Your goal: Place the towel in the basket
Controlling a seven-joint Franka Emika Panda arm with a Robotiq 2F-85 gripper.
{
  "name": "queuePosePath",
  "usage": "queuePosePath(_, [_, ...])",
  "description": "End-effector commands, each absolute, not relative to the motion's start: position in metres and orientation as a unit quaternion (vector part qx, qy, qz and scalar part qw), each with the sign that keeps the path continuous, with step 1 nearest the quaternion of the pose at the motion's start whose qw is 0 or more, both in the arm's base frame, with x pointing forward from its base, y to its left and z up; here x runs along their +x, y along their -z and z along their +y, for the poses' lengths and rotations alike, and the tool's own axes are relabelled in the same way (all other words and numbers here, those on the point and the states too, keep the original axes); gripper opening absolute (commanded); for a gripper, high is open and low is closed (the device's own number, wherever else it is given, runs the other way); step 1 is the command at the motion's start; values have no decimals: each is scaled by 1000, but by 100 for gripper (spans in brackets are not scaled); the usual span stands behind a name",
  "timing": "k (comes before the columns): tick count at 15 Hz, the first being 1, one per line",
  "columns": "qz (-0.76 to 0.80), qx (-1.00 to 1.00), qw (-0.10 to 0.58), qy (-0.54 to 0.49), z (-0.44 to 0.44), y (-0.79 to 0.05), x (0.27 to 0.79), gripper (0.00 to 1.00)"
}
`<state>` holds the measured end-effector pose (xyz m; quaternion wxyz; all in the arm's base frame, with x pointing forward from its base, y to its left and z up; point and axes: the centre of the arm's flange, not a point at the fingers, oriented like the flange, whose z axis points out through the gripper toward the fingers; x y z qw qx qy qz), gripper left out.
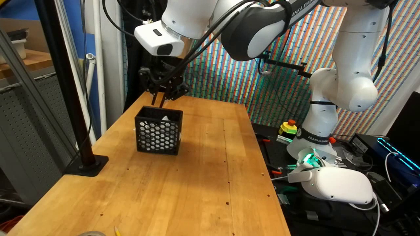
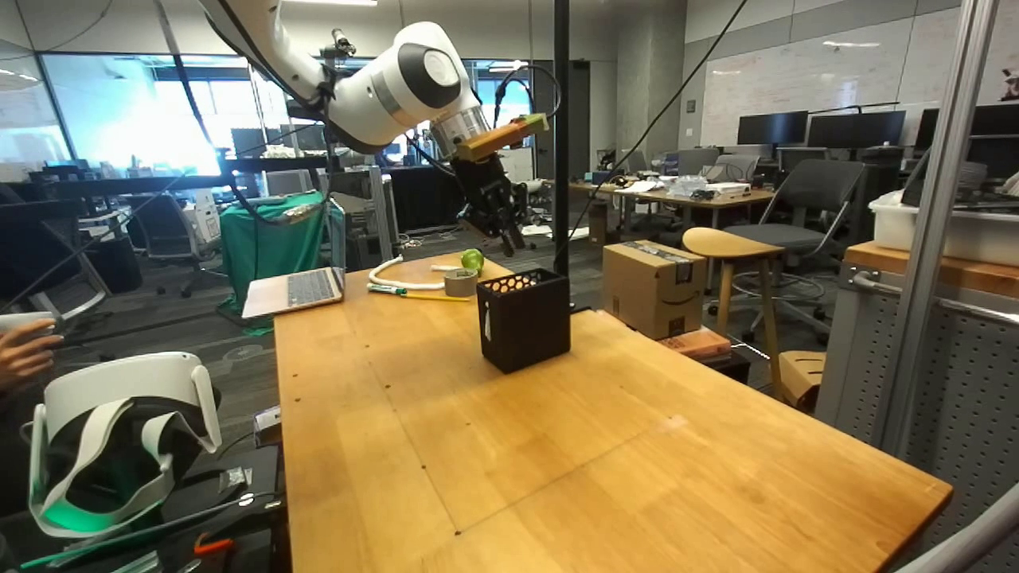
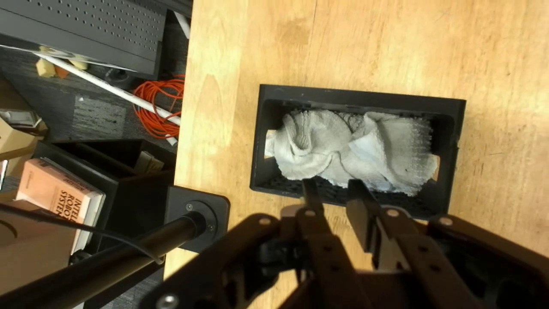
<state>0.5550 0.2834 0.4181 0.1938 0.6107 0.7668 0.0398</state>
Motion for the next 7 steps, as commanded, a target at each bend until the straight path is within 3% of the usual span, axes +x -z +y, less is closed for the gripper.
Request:
queuePosePath(1, [767,611,194,-39,283,-418,555,31])
queuePosePath(7, [766,612,193,-37,283,-415,554,32])
